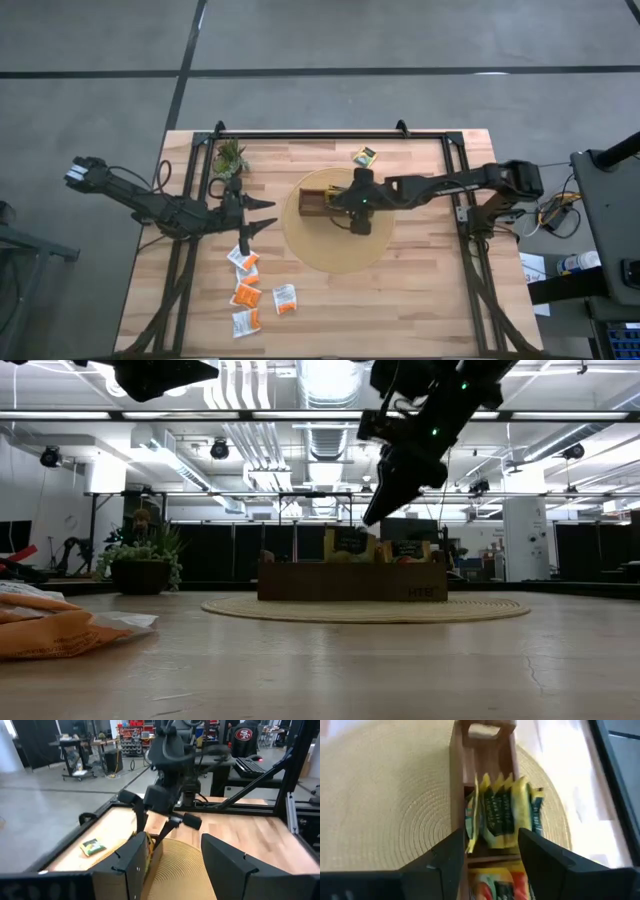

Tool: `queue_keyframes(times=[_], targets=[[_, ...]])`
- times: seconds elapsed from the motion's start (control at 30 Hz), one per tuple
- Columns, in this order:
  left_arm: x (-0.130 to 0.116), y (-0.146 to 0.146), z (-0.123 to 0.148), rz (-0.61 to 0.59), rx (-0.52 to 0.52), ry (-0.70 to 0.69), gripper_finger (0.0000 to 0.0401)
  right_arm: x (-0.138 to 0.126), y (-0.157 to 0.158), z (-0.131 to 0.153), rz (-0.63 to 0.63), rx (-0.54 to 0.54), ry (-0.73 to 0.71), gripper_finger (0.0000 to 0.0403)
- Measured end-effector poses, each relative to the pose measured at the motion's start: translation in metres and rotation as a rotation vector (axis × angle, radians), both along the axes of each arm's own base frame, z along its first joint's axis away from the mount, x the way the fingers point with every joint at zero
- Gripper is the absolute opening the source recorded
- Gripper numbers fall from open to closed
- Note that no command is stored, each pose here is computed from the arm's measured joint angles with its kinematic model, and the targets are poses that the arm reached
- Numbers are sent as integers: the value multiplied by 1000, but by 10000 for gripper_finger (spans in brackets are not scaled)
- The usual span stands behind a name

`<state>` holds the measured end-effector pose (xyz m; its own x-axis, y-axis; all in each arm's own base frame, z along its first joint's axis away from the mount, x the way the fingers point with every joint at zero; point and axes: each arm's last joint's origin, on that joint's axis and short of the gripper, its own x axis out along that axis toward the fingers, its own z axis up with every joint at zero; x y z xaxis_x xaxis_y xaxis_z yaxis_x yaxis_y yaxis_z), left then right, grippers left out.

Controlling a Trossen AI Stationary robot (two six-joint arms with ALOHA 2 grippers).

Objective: Pick & Place Tea
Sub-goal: Put the yellow tea bag into the middle section of the wooden organizer

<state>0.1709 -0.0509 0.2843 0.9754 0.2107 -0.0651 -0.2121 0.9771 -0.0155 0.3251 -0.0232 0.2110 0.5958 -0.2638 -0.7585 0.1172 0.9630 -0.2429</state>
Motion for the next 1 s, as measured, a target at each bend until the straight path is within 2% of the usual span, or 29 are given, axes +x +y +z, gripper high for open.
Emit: queue_keyframes(times=[0.13, 0.23, 0.33, 0.5, 0.7, 0.83, 1.0], targets=[[-1, 0, 0, -3, 96, 19, 183, -13, -3, 18, -22, 1, -49, 187], [-1, 1, -1, 14, 135, 37, 183, -21, -10, 27, -91, -40, -85, 183], [-1, 3, 1, 56, 137, 29, 183, -31, -19, 33, -151, -76, -109, 177], [-3, 11, 9, 142, 129, -28, 183, -47, -36, 37, -223, -66, -161, 171], [-2, 19, -5, 186, 122, 34, 183, -69, -58, 25, -360, -28, -156, 173], [-1, 34, -17, 272, 136, 69, 183, -85, -84, 17, -501, 34, -188, 171], [-1, 60, -26, 419, 133, 79, 183, -102, -119, 7, -609, 215, -220, 169]])
